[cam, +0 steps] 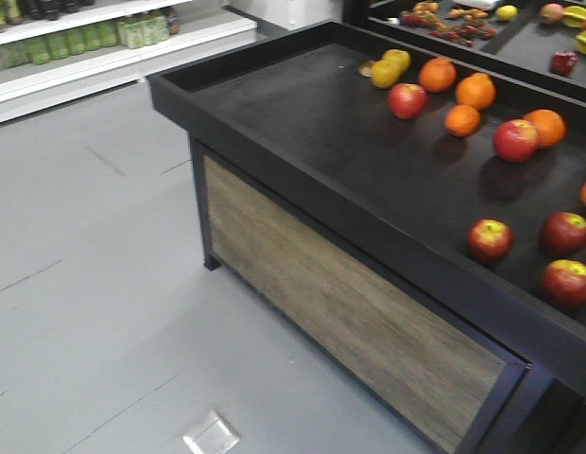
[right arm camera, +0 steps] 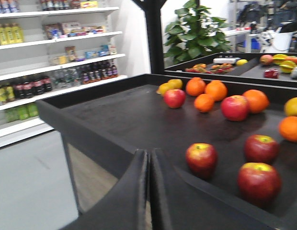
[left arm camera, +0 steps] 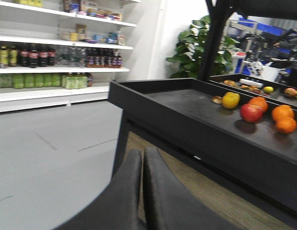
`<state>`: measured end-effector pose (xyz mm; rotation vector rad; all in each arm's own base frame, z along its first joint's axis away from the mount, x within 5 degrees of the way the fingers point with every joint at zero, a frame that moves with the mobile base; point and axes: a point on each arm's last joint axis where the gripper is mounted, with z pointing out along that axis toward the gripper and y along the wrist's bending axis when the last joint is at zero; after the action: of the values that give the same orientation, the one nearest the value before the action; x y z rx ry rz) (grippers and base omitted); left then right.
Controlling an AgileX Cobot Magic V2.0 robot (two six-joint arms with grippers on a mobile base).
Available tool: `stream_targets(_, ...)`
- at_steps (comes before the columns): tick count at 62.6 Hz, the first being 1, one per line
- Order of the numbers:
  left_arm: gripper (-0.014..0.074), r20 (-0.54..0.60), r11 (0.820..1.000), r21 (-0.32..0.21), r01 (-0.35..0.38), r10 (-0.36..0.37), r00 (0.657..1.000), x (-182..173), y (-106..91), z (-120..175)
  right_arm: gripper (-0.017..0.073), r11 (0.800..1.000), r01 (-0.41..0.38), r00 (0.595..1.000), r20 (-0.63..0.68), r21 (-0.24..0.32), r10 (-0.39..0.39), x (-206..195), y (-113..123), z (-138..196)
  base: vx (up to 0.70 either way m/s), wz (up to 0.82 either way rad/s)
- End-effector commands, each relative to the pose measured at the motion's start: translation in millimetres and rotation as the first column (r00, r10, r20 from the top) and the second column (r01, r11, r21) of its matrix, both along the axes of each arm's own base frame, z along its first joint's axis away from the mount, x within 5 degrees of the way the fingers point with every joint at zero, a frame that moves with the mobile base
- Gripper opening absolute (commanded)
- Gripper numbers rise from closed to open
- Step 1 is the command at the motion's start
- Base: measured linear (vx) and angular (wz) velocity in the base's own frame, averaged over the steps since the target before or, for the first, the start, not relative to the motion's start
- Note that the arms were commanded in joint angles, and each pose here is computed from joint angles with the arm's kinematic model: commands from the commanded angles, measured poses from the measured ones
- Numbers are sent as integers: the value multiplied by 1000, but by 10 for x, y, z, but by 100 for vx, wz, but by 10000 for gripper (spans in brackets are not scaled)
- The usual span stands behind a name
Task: Pick three apples into basket with both arms
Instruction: 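Turn the base toward the fruit tables and the light-blue basket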
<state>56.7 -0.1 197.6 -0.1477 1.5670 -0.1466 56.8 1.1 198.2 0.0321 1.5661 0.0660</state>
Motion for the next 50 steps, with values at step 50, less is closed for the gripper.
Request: stream_targets(50, -6, 107, 1000, -11, -1, 2, 994, -19, 3, 159, -5, 1000, 2, 997, 75, -11, -1, -6, 0, 32, 2, -43)
